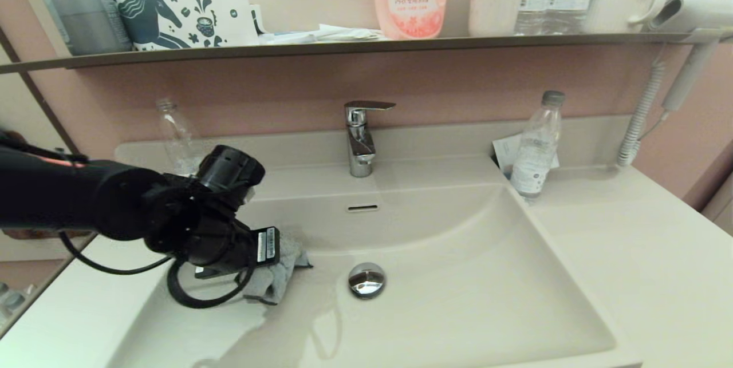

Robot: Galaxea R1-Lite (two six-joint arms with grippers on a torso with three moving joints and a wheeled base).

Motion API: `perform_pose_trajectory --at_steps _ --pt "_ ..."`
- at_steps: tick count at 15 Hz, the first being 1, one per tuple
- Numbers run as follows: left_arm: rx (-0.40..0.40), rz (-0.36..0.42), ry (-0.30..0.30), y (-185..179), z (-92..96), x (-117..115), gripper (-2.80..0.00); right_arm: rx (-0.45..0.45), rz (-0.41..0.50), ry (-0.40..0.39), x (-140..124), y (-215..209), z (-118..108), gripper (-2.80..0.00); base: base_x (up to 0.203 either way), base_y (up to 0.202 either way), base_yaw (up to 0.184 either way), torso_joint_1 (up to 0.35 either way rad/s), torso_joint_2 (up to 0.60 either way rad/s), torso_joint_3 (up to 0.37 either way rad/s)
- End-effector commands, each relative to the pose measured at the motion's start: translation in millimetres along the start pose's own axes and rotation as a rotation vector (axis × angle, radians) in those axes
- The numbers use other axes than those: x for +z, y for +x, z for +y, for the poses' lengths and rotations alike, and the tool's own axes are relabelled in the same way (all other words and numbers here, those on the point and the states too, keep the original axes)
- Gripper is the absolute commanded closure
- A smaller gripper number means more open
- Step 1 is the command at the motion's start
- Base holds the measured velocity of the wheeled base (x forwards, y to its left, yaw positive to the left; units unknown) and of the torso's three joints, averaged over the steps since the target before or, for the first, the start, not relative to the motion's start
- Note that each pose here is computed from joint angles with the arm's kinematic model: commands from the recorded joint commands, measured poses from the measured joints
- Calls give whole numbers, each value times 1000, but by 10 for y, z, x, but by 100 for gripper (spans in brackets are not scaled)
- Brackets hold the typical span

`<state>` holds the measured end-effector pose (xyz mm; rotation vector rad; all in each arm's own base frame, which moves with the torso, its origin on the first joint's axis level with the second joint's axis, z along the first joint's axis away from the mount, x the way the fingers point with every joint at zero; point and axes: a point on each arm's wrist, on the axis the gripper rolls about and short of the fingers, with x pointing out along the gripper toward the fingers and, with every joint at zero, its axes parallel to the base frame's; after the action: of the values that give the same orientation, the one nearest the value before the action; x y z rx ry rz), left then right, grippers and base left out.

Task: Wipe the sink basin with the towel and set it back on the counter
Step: Wipe the sink

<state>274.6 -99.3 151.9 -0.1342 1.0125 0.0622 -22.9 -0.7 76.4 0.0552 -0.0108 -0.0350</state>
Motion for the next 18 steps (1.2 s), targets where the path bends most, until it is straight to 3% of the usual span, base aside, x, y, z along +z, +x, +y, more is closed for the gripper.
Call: perform_pose_trajectory --at_steps 1,4,9,13,18 --pt "37 66 24 383 -58 -25 0 0 1 0 0 1 0 0 0 0 0 0 0 0" --pt "56 99 32 695 -109 -64 0 0 1 0 0 1 0 0 0 0 0 0 0 0" --pt "11 54 23 881 -328 -46 0 0 1 0 0 1 0 0 0 0 0 0 0 0" --pt "-33 54 -9 917 -725 -155 0 0 1 0 0 1 0 0 0 0 0 0 0 0" --pt "-80 4 21 940 -1316 -281 0 0 1 0 0 1 0 0 0 0 0 0 0 0"
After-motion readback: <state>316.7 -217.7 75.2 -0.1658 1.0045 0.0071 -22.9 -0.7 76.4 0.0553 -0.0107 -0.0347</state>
